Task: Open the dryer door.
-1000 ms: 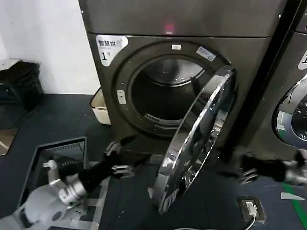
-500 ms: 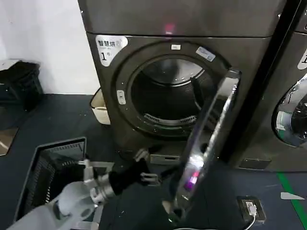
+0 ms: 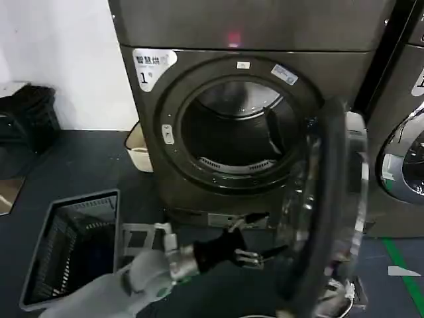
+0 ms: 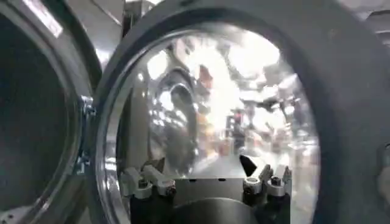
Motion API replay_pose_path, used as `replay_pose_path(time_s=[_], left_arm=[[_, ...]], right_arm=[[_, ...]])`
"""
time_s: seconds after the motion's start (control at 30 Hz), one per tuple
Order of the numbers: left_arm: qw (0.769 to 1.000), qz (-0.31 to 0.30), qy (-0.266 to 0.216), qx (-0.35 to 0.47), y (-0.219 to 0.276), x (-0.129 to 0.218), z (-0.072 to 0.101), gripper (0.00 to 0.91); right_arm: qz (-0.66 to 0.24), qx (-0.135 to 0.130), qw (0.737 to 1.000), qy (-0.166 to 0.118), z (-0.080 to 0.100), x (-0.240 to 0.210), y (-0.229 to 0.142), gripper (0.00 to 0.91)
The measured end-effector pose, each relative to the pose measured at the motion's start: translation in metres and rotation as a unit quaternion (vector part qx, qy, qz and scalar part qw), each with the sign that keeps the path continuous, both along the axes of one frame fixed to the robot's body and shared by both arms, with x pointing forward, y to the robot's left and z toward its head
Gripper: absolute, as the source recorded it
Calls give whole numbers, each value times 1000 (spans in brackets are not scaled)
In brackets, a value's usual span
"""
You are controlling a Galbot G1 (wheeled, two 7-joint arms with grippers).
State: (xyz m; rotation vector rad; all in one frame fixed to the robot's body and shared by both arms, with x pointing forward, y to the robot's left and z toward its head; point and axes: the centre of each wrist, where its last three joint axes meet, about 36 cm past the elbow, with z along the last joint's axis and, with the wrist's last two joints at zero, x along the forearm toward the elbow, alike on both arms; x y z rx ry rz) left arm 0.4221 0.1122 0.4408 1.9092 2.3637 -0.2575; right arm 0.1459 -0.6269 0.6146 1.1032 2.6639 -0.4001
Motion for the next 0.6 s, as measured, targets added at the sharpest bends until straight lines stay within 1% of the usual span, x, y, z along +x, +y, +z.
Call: replay_pose_path(time_s=[0.1, 0.17, 0.27, 0.43, 0.5, 0.6], left_arm=[[1000, -10, 0, -1, -18, 7, -4, 907], [1000, -15, 0, -1, -30, 11, -6, 907], [1000, -21, -8, 1, -51, 18, -8, 907], [999, -31, -14, -6, -89, 29, -8, 907], [999, -39, -20, -7, -105, 33, -8, 907], [998, -50, -24, -6, -129, 39, -7, 907]], right_arm=[[-43, -2, 999, 5, 9, -16, -5, 907], [-64, -4, 998, 3, 16, -26, -7, 907], [-104, -21, 994, 1, 24, -40, -9, 907], [-150, -49, 987, 14, 33, -57, -13, 907], [-152, -63, 986, 10, 39, -61, -12, 907], [-159, -75, 984, 5, 48, -66, -13, 907]])
